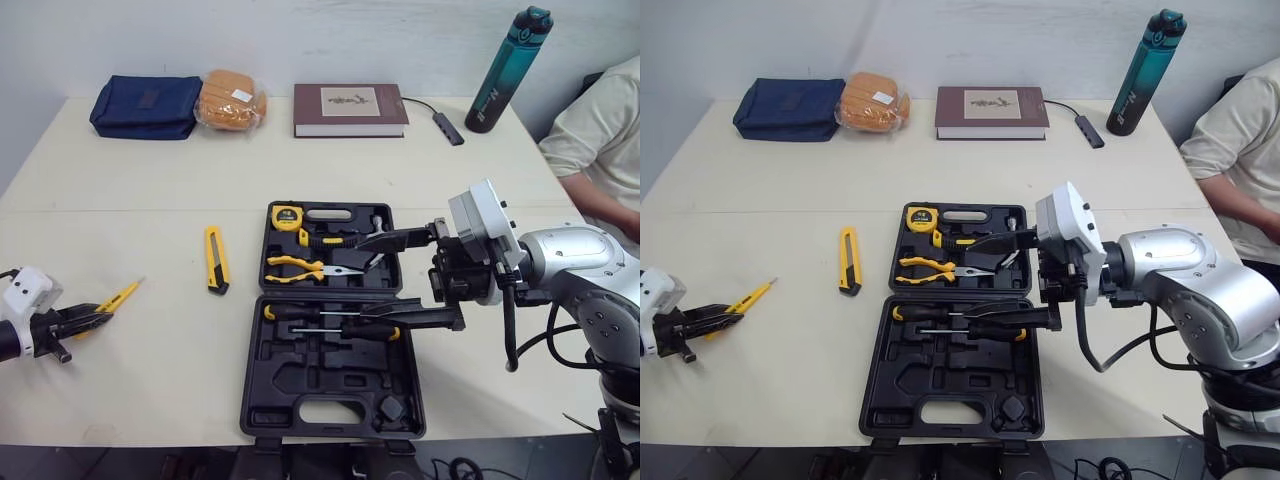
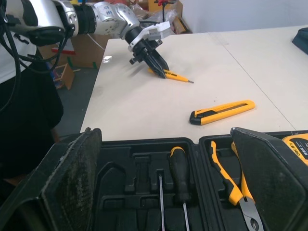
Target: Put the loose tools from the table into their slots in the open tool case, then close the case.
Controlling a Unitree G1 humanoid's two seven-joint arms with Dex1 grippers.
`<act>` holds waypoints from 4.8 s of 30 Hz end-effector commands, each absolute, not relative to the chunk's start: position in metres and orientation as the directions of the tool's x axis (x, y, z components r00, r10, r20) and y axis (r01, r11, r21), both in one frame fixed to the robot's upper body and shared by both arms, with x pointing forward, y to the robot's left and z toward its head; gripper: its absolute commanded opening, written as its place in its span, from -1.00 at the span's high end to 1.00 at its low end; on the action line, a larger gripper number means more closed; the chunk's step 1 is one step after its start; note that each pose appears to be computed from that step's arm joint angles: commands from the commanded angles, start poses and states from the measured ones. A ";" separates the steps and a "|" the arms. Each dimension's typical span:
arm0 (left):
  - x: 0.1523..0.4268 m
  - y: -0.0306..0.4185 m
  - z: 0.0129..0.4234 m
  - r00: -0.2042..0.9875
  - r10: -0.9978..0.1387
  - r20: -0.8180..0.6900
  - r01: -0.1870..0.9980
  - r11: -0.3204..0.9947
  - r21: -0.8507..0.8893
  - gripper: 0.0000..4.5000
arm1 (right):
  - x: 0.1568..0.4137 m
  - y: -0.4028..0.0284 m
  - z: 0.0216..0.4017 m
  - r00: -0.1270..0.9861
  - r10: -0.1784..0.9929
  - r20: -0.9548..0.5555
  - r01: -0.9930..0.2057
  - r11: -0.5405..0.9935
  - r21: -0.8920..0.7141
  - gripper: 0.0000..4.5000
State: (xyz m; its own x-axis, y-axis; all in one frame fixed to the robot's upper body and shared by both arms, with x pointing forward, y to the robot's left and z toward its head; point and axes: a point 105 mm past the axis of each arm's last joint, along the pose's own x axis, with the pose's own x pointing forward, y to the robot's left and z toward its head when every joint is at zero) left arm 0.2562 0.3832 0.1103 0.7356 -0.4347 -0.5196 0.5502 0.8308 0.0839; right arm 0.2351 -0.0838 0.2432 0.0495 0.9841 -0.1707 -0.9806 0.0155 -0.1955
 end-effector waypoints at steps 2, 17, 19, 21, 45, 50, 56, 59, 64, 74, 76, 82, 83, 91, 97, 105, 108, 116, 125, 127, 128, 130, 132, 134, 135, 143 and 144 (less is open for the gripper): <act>0.255 0.339 0.156 0.706 -0.559 -0.434 0.669 0.728 0.151 0.85 | 0.229 -0.086 0.252 0.040 0.988 -0.152 -0.973 0.004 -0.230 -1.00; 0.228 0.148 0.165 0.119 -0.778 -0.617 0.993 0.082 0.088 0.85 | 0.218 -0.115 0.200 0.072 0.933 -0.354 -0.995 0.044 -0.085 -1.00; 0.231 0.133 0.159 0.090 -0.757 -0.647 0.994 0.032 0.102 0.85 | 0.217 -0.117 0.196 0.083 0.929 -0.361 -0.995 0.057 -0.082 -1.00; 0.227 0.122 0.155 0.020 -0.749 -0.663 0.998 -0.030 0.064 0.85 | 0.216 -0.117 0.193 0.095 0.923 -0.373 -0.993 0.062 -0.100 -1.00; 0.254 0.099 0.118 0.025 -0.673 -0.739 0.998 -0.021 0.052 0.85 | 0.207 -0.113 0.185 0.135 0.920 -0.369 -0.988 0.098 -0.117 -1.00; 0.252 0.099 0.116 0.020 -0.671 -0.741 0.998 -0.027 0.051 0.85 | 0.208 -0.113 0.185 0.141 0.921 -0.364 -0.988 0.106 -0.116 -1.00; 0.253 0.097 0.125 0.031 -0.695 -0.718 0.997 -0.033 0.075 -0.33 | 0.208 -0.112 0.183 0.141 0.922 -0.361 -0.988 0.106 -0.114 -1.00; 0.253 0.097 0.139 0.041 -0.737 -0.675 0.996 -0.023 0.086 -0.73 | 0.208 -0.112 0.183 0.141 0.922 -0.360 -0.988 0.106 -0.114 -1.00; 0.248 0.104 0.151 0.018 -0.811 -0.585 0.989 -0.073 0.132 -0.73 | 0.207 -0.113 0.183 0.143 0.922 -0.359 -0.987 0.109 -0.115 -1.00; 0.249 0.103 0.134 -0.006 -0.932 -0.363 0.972 -0.090 0.217 0.47 | 0.211 -0.111 0.185 0.146 0.932 -0.331 -0.987 0.113 -0.115 -1.00; 0.251 0.103 0.130 0.003 -0.932 -0.363 0.968 -0.088 0.235 0.90 | 0.212 -0.110 0.185 0.147 0.933 -0.329 -0.987 0.115 -0.116 -1.00; 0.254 0.101 0.119 0.002 -0.922 -0.387 0.963 -0.102 0.248 0.97 | 0.213 -0.110 0.186 0.146 0.932 -0.330 -0.987 0.115 -0.113 -1.00; 0.254 0.101 0.116 0.002 -0.918 -0.396 0.962 -0.106 0.251 0.97 | 0.213 -0.110 0.186 0.146 0.933 -0.330 -0.987 0.114 -0.113 -1.00; 0.259 0.102 0.102 0.033 -0.881 -0.471 0.964 -0.097 0.249 0.97 | 0.214 -0.111 0.186 0.151 0.931 -0.332 -0.986 0.120 -0.112 -1.00; 0.258 0.108 0.086 0.028 -0.833 -0.552 0.961 -0.129 0.244 0.97 | 0.215 -0.111 0.187 0.156 0.931 -0.329 -0.986 0.125 -0.115 -1.00; 0.251 0.112 0.066 0.006 -0.824 -0.567 0.977 -0.116 0.179 0.97 | 0.215 -0.112 0.186 0.158 0.930 -0.333 -0.986 0.129 -0.108 -1.00; 0.253 0.111 0.063 0.034 -0.823 -0.566 0.981 -0.081 0.176 0.97 | 0.216 -0.113 0.185 0.162 0.927 -0.338 -0.985 0.133 -0.107 -1.00; 0.257 0.111 0.110 0.126 -0.928 -0.350 0.982 0.066 0.176 0.97 | 0.225 -0.123 0.184 0.245 0.912 -0.328 -0.968 0.214 -0.127 -1.00; 0.247 0.189 0.154 0.498 -0.844 -0.197 0.864 0.503 0.026 -0.39 | 0.241 -0.208 0.187 0.563 0.757 -0.330 -0.819 0.565 -0.100 -1.00; 0.245 0.222 0.150 0.620 -0.753 -0.218 0.775 0.632 0.021 -0.82 | 0.243 -0.239 0.185 0.645 0.682 -0.345 -0.749 0.653 -0.110 -1.00; 0.244 0.235 0.148 0.663 -0.713 -0.227 0.735 0.678 0.019 -0.98 | 0.242 -0.250 0.184 0.670 0.654 -0.352 -0.724 0.681 -0.112 -1.00; 0.240 0.262 0.145 0.742 -0.625 -0.244 0.649 0.761 0.023 -0.98 | 0.241 -0.271 0.183 0.713 0.598 -0.365 -0.675 0.726 -0.128 -1.00; 0.233 0.301 0.140 0.833 -0.483 -0.269 0.512 0.858 0.046 -0.98 | 0.238 -0.299 0.182 0.765 0.525 -0.372 -0.606 0.784 -0.138 -1.00; 0.227 0.333 0.137 0.888 -0.362 -0.282 0.397 0.914 0.078 -0.98 | 0.236 -0.323 0.181 0.808 0.457 -0.373 -0.537 0.831 -0.144 -1.00; 0.226 0.345 0.137 0.907 -0.309 -0.286 0.350 0.931 0.101 -0.98 | 0.236 -0.334 0.179 0.825 0.421 -0.378 -0.504 0.850 -0.152 -1.00; 0.219 0.377 0.152 0.949 -0.203 -0.240 0.231 0.969 0.092 -0.98 | 0.227 -0.389 0.168 0.885 0.262 -0.384 -0.354 0.916 -0.191 -1.00; 0.219 0.376 0.152 0.947 -0.209 -0.242 0.233 0.969 0.077 -0.98 | 0.228 -0.390 0.169 0.888 0.262 -0.378 -0.352 0.917 -0.190 -1.00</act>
